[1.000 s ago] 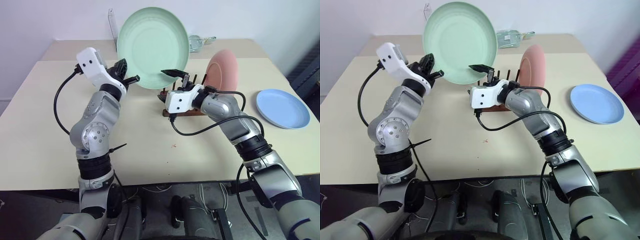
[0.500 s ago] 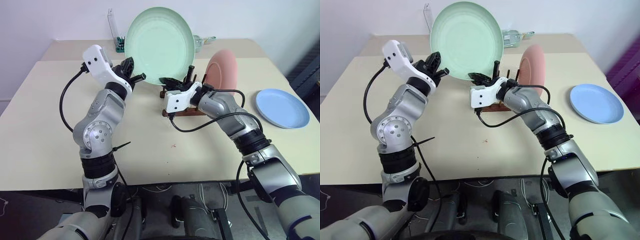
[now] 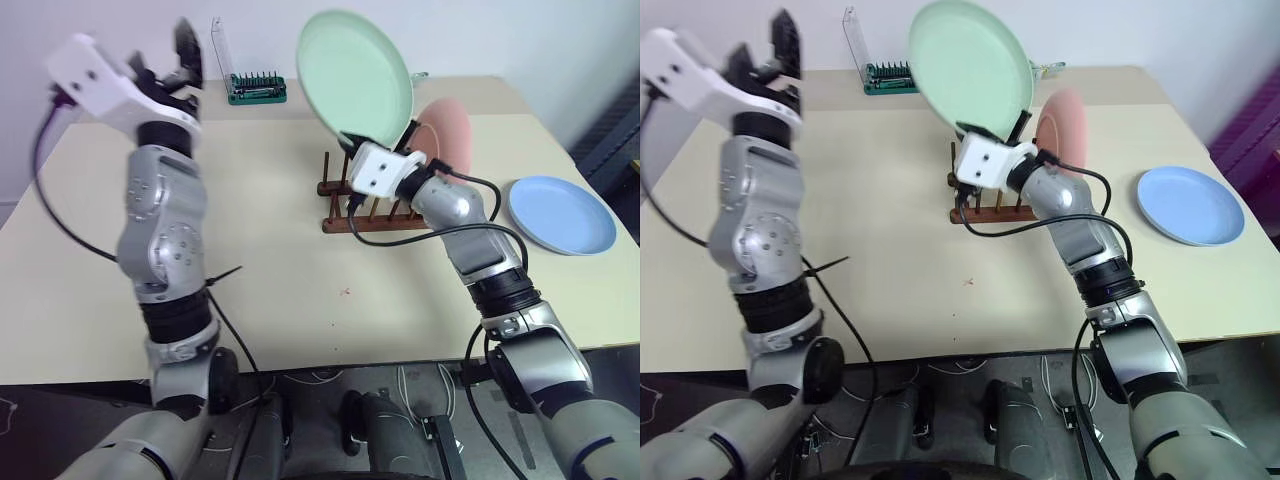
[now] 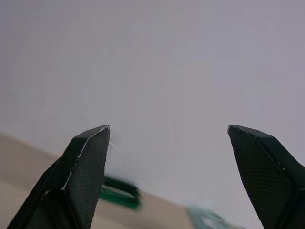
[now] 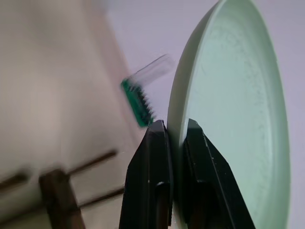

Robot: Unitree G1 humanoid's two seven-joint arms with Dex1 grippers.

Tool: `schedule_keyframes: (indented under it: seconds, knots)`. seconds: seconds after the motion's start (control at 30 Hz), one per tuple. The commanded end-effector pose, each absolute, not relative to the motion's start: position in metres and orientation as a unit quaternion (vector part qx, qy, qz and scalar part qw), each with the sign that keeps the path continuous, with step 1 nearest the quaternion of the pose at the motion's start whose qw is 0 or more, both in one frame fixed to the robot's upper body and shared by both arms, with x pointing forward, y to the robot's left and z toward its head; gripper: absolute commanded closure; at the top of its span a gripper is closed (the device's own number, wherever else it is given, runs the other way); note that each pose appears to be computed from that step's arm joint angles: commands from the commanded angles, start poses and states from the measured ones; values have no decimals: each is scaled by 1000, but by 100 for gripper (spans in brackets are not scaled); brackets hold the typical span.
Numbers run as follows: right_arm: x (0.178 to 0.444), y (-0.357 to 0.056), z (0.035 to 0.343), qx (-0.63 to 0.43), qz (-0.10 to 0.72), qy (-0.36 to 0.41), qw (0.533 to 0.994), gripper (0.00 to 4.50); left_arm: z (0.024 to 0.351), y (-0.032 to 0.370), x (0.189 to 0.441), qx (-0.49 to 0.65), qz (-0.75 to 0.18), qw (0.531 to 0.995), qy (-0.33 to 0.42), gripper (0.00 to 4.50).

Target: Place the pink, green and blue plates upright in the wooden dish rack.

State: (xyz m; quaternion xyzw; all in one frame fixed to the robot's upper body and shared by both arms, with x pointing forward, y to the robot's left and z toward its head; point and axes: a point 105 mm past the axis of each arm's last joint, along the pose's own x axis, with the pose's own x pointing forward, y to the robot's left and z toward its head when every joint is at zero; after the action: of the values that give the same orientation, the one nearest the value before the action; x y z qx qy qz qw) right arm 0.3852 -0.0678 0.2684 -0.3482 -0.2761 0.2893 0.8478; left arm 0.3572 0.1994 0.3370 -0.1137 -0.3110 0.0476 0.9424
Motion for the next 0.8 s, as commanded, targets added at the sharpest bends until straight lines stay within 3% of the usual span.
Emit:
schedule_keyframes:
  seconds: [0.03,0.1,0.17,0.37,0.53,0.8]
  knots:
    - [369,-79,308,-150,322,-281,891,450,307,195,376,9,35,971,-235,46]
    - [365,-88,316,-7,366,-231,901,450,254,173,385,72,-67,987,-124,46]
    - [356,-90,317,56,410,-190,890,450,219,154,378,76,-157,983,-60,46]
    - [363,-106,311,142,390,-121,902,450,195,106,331,51,-362,929,-50,46]
    - [368,-116,303,156,363,-96,914,450,176,87,312,54,-421,905,-20,46]
    - [380,-124,280,221,329,-31,917,450,173,78,309,32,-430,902,-17,46]
